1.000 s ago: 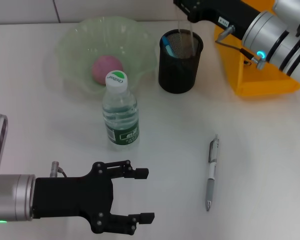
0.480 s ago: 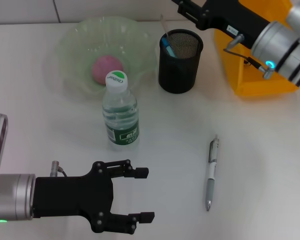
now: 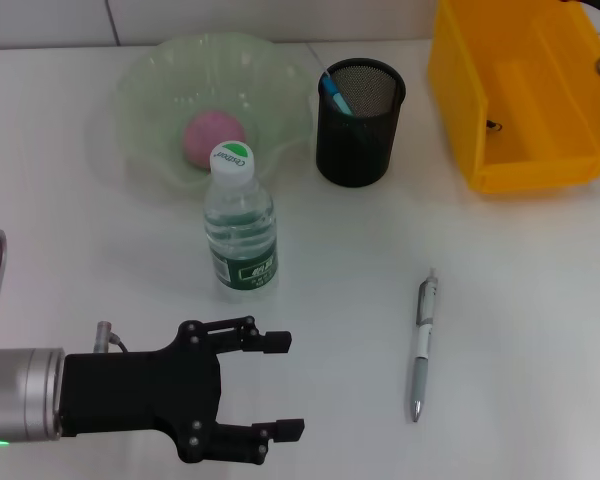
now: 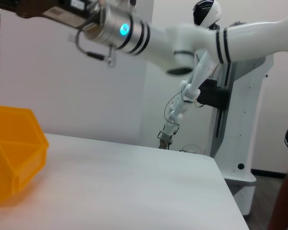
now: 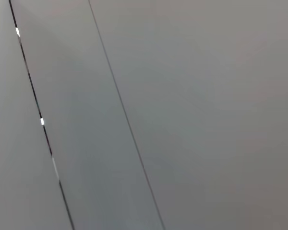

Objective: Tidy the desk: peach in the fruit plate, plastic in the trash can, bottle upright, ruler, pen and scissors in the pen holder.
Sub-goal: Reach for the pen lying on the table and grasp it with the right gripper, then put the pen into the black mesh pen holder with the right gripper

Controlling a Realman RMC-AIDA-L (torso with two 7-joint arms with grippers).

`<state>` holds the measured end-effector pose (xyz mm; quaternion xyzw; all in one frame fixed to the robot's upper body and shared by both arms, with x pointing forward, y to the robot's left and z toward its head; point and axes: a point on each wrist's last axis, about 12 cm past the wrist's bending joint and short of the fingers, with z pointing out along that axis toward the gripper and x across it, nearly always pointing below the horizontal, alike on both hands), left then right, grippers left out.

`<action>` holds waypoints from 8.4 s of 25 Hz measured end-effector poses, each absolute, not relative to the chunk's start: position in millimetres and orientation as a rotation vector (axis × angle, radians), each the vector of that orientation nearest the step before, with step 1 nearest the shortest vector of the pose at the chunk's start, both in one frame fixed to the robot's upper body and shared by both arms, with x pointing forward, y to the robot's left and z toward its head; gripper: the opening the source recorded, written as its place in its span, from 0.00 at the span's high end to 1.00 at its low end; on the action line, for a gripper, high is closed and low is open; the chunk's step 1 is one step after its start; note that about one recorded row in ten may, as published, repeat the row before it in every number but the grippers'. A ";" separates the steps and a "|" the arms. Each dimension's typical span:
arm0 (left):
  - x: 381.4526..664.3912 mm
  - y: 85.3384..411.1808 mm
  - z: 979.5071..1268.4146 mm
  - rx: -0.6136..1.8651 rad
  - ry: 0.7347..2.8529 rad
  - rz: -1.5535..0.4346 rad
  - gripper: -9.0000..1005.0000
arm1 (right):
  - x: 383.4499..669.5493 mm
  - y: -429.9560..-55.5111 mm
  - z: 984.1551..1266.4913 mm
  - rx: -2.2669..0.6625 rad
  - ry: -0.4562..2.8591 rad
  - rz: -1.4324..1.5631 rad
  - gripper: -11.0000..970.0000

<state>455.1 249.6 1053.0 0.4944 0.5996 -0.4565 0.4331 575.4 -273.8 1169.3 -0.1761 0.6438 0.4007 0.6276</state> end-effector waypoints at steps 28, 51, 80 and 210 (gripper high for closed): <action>455.1 247.4 1052.6 1.219 1.497 -1.156 0.19 | 560.8 -177.3 1157.5 -0.732 2.795 0.434 0.16; 452.0 249.1 1050.4 1.217 1.508 -1.156 0.19 | 576.9 -167.2 1129.1 -0.731 2.886 0.382 0.21; 450.1 249.5 1048.1 1.209 1.512 -1.159 0.19 | 584.1 -158.4 1122.6 -0.747 2.893 0.368 0.35; 451.7 250.6 1049.0 1.185 1.518 -1.153 0.19 | 622.7 -198.1 1196.4 -0.612 1.738 0.586 0.86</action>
